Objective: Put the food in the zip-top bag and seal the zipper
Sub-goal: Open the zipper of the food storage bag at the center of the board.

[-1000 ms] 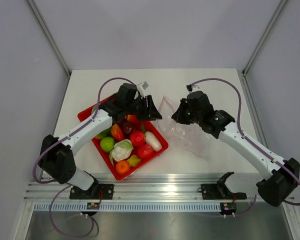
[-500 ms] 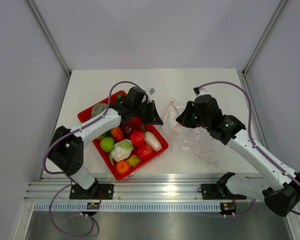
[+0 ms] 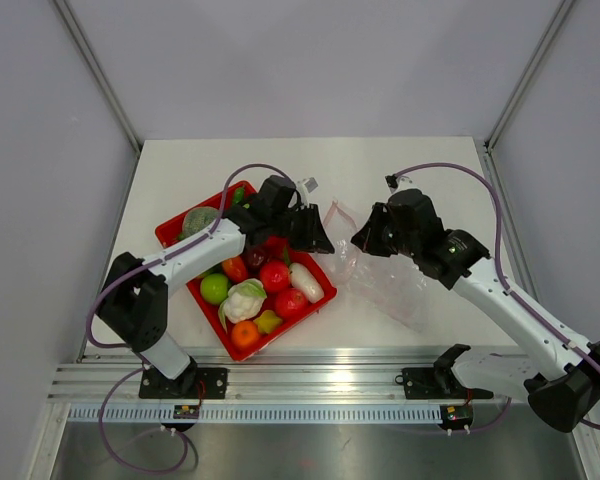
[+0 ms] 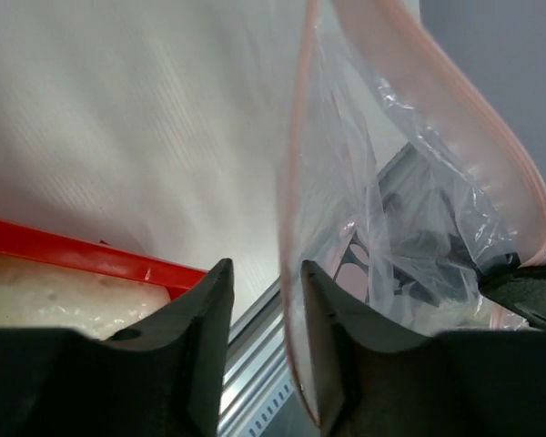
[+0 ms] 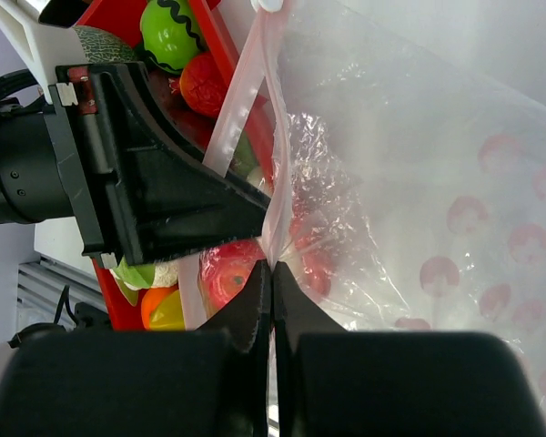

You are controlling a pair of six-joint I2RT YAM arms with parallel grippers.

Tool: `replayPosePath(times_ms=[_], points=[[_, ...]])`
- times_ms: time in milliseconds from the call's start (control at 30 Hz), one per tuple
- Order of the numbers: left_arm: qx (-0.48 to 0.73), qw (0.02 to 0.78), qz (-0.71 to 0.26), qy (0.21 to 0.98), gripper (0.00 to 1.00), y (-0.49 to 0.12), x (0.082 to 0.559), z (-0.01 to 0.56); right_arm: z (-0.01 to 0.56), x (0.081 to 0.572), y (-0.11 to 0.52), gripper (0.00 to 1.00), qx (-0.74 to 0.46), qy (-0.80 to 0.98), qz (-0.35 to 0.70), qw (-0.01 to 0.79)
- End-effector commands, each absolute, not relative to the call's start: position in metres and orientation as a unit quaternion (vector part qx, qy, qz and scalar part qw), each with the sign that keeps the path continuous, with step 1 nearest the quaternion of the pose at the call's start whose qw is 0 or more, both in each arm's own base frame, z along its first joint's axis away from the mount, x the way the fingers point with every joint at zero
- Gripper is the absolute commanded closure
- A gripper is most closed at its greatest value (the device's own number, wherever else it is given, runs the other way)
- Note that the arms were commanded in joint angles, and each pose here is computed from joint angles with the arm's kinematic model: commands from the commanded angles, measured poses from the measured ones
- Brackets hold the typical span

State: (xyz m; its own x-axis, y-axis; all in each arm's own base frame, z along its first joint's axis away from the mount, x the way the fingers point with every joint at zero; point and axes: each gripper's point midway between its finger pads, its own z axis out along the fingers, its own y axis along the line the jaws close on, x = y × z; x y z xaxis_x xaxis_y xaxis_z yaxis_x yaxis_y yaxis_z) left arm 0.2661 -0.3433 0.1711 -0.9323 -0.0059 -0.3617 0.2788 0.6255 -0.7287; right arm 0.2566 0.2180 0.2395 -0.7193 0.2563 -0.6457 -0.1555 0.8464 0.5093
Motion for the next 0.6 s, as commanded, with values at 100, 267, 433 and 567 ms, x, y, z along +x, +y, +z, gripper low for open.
replayPosePath(times_ms=[100, 267, 433, 567], points=[[0.088, 0.172, -0.44, 0.877, 1.0, -0.351, 0.269, 0.179, 0.232, 0.253, 0.216, 1.0, 0.032, 0.892, 0.262, 0.367], [0.089, 0.173, -0.434, 0.88, 1.0, -0.35, 0.268, 0.175, 0.228, 0.255, 0.205, 0.77, 0.042, 0.902, 0.226, 0.364], [0.1, 0.184, -0.435, 0.876, 1.0, -0.352, 0.266, 0.183, 0.229, 0.261, 0.203, 0.58, 0.033, 0.917, 0.179, 0.355], [0.104, 0.192, -0.427, 0.877, 1.0, -0.351, 0.266, 0.188, 0.22, 0.264, 0.208, 0.52, 0.018, 0.931, 0.139, 0.336]])
